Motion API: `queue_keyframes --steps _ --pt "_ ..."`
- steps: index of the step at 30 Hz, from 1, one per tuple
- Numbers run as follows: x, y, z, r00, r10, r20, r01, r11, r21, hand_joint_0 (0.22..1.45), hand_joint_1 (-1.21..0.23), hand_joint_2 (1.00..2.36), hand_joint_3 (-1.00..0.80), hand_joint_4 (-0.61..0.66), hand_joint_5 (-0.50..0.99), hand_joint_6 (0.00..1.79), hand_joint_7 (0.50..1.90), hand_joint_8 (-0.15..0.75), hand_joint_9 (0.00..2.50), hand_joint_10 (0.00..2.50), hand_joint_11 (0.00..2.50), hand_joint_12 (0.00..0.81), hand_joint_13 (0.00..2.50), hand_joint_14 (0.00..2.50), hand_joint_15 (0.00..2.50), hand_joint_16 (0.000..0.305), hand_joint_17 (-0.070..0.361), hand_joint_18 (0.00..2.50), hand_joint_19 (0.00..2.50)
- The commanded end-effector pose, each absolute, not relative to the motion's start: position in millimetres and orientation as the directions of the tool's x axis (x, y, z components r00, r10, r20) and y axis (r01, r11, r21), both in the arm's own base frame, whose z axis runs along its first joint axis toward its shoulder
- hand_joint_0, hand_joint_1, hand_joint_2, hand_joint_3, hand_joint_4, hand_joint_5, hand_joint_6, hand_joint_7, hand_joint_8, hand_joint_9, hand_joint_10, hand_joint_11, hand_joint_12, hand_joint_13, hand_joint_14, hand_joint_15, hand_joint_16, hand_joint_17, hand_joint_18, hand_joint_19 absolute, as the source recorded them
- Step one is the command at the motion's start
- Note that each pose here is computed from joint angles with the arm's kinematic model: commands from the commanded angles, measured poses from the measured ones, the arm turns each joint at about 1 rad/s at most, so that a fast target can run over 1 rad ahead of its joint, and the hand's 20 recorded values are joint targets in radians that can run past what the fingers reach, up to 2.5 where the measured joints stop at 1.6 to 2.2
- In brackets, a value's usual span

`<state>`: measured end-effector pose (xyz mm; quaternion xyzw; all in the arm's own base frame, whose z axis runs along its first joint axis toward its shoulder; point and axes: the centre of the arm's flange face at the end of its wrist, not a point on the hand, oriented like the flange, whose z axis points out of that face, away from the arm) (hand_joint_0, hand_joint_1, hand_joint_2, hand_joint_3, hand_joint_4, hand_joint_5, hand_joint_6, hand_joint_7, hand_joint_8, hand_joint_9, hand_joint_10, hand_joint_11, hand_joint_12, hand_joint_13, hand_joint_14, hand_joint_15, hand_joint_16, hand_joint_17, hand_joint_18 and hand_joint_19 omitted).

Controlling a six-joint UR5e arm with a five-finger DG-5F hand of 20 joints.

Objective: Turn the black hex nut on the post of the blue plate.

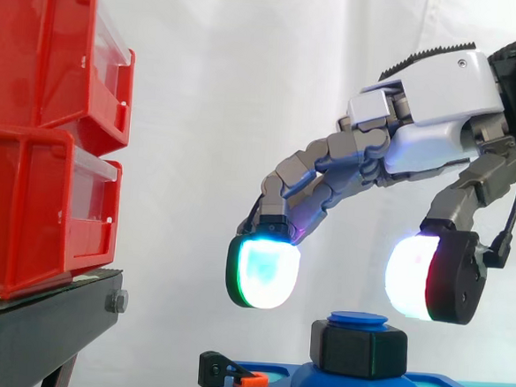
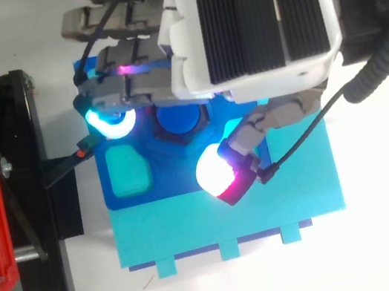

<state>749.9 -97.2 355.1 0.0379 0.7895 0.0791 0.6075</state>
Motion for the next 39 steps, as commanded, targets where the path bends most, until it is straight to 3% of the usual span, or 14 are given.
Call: queue_keyframes --steps 1,20,39 --pt "751.5 -88.8 351.7 -0.258 0.157 -0.953 -0.032 0.985 0.170 0.36 -0.85 1.00 -0.50 0.19 -0.26 0.50 0.86 0.270 0.34 0.01 0.32 0.431 0.22 0.00 0.06 0.069 0.155 0.07 0.05" --pt "755.6 -68.6 326.0 -0.235 0.154 -0.960 -0.047 0.984 0.170 0.39 -0.85 1.00 -0.50 0.18 -0.26 0.50 0.83 0.268 0.35 0.01 0.28 0.426 0.26 0.00 0.04 0.067 0.151 0.13 0.02" --pt "751.7 -85.0 323.9 -0.247 0.137 -0.959 -0.057 0.986 0.155 0.53 -0.90 1.00 -0.50 0.16 -0.25 0.50 0.90 0.227 0.35 0.01 0.30 0.373 0.28 0.00 0.03 0.056 0.126 0.17 0.01"
